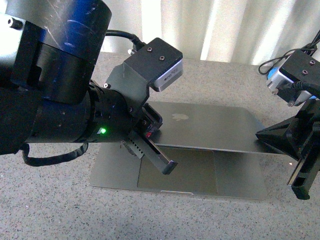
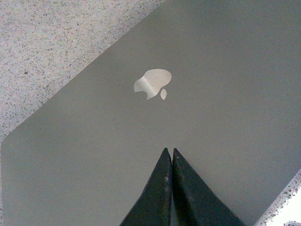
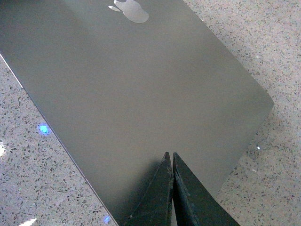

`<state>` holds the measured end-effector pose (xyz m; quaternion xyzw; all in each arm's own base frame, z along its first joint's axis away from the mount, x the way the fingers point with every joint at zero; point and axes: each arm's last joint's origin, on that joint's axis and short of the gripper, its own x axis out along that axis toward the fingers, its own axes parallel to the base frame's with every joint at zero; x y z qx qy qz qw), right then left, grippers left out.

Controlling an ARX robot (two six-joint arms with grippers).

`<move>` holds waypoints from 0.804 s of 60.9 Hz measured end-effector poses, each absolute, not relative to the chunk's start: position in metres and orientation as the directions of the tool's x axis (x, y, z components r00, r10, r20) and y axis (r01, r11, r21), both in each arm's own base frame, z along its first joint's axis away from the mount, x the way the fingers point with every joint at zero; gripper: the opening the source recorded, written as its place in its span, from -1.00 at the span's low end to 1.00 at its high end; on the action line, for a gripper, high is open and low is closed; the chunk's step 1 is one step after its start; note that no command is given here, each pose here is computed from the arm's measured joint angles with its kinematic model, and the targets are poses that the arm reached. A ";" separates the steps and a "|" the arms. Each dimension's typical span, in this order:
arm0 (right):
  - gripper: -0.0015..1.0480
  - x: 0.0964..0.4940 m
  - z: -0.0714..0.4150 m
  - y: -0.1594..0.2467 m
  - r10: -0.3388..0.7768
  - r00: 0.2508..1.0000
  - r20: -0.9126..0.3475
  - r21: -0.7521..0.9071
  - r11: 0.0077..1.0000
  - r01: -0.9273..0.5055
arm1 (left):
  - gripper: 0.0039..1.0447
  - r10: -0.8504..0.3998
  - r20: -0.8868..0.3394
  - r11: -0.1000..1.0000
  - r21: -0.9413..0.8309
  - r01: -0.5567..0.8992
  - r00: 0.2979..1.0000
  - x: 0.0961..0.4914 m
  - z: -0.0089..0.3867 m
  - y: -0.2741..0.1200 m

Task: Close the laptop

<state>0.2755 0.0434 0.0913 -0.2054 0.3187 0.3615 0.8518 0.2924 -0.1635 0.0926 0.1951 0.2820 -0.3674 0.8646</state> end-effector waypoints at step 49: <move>-0.98 0.268 0.069 0.041 0.478 0.503 -0.721 -0.098 0.647 -0.756 | -0.94 -0.528 -0.640 0.667 0.095 0.739 0.558 0.287 0.075 -0.159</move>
